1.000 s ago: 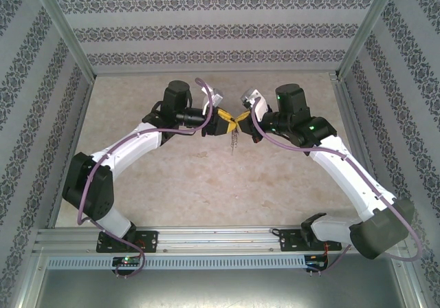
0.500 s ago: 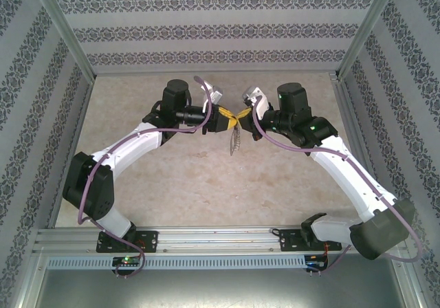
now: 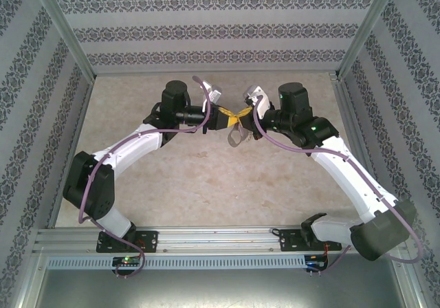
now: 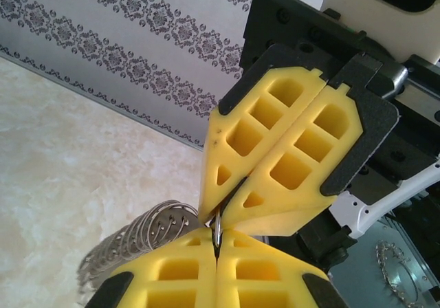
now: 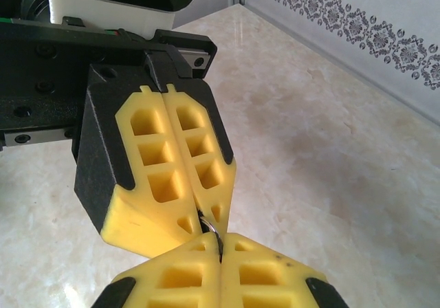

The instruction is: Put the keys on the keyring

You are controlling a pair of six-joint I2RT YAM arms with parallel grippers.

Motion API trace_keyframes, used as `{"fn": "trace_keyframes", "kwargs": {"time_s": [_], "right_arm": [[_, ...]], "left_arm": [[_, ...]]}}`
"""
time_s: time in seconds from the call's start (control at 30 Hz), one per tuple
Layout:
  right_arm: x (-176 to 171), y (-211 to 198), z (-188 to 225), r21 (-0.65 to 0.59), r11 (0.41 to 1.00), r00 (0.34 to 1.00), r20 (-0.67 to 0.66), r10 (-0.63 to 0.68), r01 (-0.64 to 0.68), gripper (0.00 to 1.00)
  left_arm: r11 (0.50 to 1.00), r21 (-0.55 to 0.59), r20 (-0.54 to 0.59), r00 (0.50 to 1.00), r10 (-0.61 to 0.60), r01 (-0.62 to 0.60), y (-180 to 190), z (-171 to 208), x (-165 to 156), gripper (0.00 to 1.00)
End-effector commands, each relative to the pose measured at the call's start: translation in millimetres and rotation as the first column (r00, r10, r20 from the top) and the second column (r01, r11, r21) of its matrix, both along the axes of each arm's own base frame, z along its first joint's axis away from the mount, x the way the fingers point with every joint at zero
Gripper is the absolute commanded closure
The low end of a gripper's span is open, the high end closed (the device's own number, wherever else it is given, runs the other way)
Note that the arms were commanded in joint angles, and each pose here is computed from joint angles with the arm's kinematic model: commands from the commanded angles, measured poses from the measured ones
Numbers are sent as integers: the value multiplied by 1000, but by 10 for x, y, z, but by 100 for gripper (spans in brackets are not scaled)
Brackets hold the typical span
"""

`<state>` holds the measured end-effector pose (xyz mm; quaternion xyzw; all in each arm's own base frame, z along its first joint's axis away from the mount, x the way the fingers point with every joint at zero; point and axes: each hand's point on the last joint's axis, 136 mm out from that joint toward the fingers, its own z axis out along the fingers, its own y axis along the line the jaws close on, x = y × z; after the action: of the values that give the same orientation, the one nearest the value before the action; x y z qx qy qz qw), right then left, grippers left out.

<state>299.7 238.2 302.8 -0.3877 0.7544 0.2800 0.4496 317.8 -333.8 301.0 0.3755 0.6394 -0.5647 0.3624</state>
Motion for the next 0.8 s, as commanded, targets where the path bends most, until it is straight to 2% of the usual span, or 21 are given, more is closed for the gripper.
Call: {"fn": "trace_keyframes", "kwargs": {"time_s": [0.0, 0.13, 0.27, 0.4, 0.53, 0.77], "right_arm": [[-33, -5, 113, 62, 998, 1000, 8, -3, 3, 76], [57, -234, 259, 160, 981, 992, 40, -119, 111, 59], [111, -508, 307, 254, 936, 961, 65, -269, 245, 54], [116, -668, 117, 317, 883, 923, 55, -381, 346, 47], [43, -648, -57, 371, 861, 919, 47, -392, 349, 41], [-52, -438, -362, 345, 874, 927, 28, -375, 343, 38]], "left_arm": [[998, -56, 93, 996, -3, 8, -48, 201, -11, 100], [999, -49, 102, 995, 21, -16, -25, 202, -2, 100], [998, -52, 117, 992, 45, -39, 3, 228, -7, 100], [995, -77, 105, 992, 65, -57, 17, 284, -2, 100], [992, -81, 85, 991, 102, -95, 38, 307, 36, 100], [990, -62, 71, 989, 130, -126, 54, 226, 19, 100]]}}
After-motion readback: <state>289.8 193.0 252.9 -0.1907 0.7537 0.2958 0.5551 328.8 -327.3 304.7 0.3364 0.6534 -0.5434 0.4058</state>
